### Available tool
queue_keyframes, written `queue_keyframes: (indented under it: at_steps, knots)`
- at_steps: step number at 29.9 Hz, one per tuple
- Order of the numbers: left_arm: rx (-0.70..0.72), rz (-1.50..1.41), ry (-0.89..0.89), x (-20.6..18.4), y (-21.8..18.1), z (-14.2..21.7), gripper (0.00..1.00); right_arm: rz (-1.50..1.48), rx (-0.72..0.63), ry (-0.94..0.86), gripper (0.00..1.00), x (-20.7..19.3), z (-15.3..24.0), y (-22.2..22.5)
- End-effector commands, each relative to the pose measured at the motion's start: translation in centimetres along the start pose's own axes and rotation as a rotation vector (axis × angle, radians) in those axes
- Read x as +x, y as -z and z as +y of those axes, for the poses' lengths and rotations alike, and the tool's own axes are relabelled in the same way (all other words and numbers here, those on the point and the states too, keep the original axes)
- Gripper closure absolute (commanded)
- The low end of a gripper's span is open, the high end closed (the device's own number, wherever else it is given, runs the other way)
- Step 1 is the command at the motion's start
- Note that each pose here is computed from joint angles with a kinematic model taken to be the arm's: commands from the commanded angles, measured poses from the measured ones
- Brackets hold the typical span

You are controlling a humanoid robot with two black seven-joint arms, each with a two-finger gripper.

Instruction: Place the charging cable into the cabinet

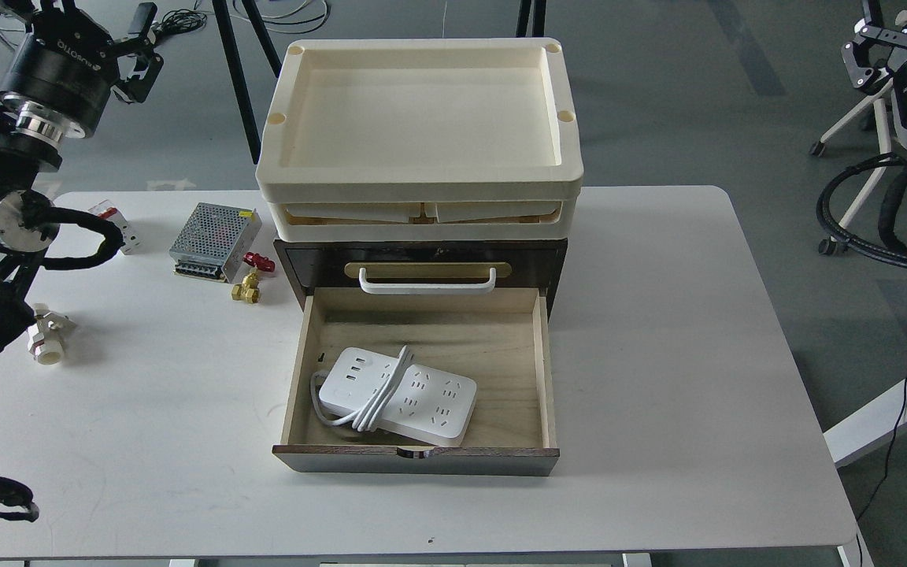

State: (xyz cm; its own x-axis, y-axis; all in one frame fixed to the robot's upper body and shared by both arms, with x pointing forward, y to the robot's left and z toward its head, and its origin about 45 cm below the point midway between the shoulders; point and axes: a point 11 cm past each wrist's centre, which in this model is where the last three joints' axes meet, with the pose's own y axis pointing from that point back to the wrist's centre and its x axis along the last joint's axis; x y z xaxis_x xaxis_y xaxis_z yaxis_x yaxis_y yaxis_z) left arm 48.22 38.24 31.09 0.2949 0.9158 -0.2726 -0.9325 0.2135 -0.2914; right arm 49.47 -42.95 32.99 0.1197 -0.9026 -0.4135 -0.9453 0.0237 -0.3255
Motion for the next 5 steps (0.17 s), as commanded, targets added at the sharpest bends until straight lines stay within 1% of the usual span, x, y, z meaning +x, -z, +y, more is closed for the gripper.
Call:
queue_keyframes:
  at_steps: [1, 5]
  knots:
    - [0.01, 0.015, 0.009, -0.65, 0.9, -0.1, 0.04, -0.02, 0.005, -0.001, 0.0, -0.26, -0.04, -0.26]
    - [0.002, 0.023, 0.011, -0.89, 0.85, -0.31, 0.04, -0.062, 0.026, 0.011, 0.0, -1.13, -0.42, -0.24]
